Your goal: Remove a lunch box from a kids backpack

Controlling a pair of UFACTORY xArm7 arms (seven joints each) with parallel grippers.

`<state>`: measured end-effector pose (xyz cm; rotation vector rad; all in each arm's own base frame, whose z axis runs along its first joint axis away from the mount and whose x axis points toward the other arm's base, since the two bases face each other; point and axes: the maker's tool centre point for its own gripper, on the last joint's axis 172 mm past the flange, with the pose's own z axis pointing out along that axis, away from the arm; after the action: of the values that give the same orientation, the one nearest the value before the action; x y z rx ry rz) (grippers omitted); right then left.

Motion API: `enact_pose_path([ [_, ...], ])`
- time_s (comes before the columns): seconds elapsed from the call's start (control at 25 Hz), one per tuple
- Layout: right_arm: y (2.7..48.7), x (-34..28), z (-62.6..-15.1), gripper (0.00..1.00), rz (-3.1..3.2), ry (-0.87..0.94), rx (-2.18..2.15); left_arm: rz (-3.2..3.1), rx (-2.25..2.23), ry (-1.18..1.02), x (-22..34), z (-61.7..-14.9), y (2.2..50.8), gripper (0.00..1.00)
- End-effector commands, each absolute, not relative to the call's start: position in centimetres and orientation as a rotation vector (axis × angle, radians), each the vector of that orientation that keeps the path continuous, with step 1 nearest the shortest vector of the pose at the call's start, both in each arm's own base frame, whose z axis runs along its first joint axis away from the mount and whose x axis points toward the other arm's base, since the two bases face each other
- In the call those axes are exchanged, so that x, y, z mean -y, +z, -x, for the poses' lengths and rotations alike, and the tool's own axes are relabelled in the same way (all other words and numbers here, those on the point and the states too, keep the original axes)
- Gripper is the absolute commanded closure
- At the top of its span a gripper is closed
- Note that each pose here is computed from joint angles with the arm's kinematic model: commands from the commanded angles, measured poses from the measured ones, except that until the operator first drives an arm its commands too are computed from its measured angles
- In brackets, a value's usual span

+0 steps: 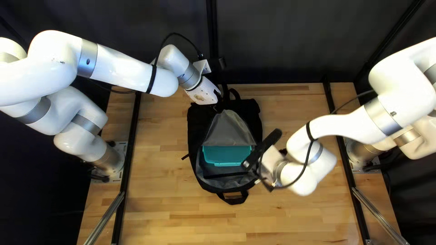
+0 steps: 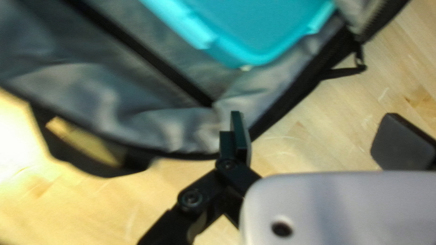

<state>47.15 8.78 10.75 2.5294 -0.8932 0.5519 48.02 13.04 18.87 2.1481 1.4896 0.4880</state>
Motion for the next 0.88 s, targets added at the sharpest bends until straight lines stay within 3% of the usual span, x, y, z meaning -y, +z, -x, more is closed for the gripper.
enact_pose_path([
  [0.04, 11.2, -11.1, -48.7, 0.00, -2.539, 0.538, 0.722, -2.148, -1.490, 0.488, -13.0, -48.0, 18.9, 1.00],
  [0.44, 10.4, -9.7, -50.6, 0.00, -2.447, 0.524, 0.284, -2.148, -1.490, 0.488, -13.0, -48.0, 18.9, 1.00],
  [0.88, 9.9, -8.5, -56.7, 0.00, -2.319, 0.576, 0.000, -2.148, -1.490, 0.488, -13.0, -48.0, 18.9, 1.00],
])
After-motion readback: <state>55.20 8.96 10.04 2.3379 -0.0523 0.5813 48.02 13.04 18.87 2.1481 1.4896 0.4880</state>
